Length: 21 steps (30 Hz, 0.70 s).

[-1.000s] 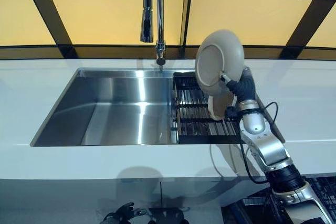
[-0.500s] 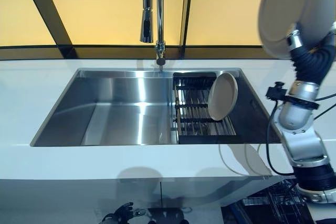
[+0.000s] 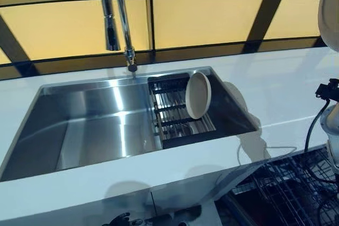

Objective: Take plates into dishwasher

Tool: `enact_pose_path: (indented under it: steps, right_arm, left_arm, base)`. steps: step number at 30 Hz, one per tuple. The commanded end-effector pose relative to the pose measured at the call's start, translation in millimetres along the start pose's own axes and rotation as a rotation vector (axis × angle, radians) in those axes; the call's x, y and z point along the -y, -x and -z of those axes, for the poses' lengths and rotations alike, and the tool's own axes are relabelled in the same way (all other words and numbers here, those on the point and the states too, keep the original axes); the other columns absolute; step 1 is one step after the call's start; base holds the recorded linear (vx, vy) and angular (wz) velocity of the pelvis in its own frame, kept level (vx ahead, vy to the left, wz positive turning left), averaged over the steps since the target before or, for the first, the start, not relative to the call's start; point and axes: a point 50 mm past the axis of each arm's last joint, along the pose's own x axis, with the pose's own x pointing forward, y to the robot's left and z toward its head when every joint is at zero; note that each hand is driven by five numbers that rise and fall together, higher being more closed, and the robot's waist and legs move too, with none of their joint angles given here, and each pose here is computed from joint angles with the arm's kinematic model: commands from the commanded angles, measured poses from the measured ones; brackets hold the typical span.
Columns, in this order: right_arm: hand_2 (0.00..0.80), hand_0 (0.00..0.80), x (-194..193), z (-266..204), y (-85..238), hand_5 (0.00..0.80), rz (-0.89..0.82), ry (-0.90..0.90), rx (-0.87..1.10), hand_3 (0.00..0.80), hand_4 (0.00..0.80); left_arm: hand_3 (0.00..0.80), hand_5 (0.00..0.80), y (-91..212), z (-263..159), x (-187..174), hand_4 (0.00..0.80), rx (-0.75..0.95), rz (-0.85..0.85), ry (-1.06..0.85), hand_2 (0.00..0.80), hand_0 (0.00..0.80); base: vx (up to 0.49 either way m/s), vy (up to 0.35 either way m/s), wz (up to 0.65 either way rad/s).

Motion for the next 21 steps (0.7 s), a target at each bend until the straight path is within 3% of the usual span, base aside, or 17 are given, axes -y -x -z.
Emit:
enact_pose_path:
  steps: [1,9,21]
  right_arm:
    - [0.8,0.8,22,-5,-17,0.8,0.008,-0.024,0.054,0.8,0.8]
    - [0.8,0.8,36,29,4,0.8,-0.242,-0.022,-0.144,0.8,0.8]
    - [0.8,0.8,51,66,35,0.8,-0.467,0.044,-0.366,0.8,0.8]
  left_arm:
    - [0.0,0.0,0,-2,-15,0.0,-0.011,-0.032,-0.034,0.0,0.0]
    - [0.0,0.0,1,-2,-24,0.0,-0.002,-0.055,-0.016,0.0,0.0]
    - [0.0,0.0,1,-14,-34,0.0,0.036,-0.08,-0.019,0.0,0.0]
  base:
    - [-0.022,-0.021,-0.23]
    - [-0.018,-0.027,-0.29]
    - [0.001,-0.026,-0.32]
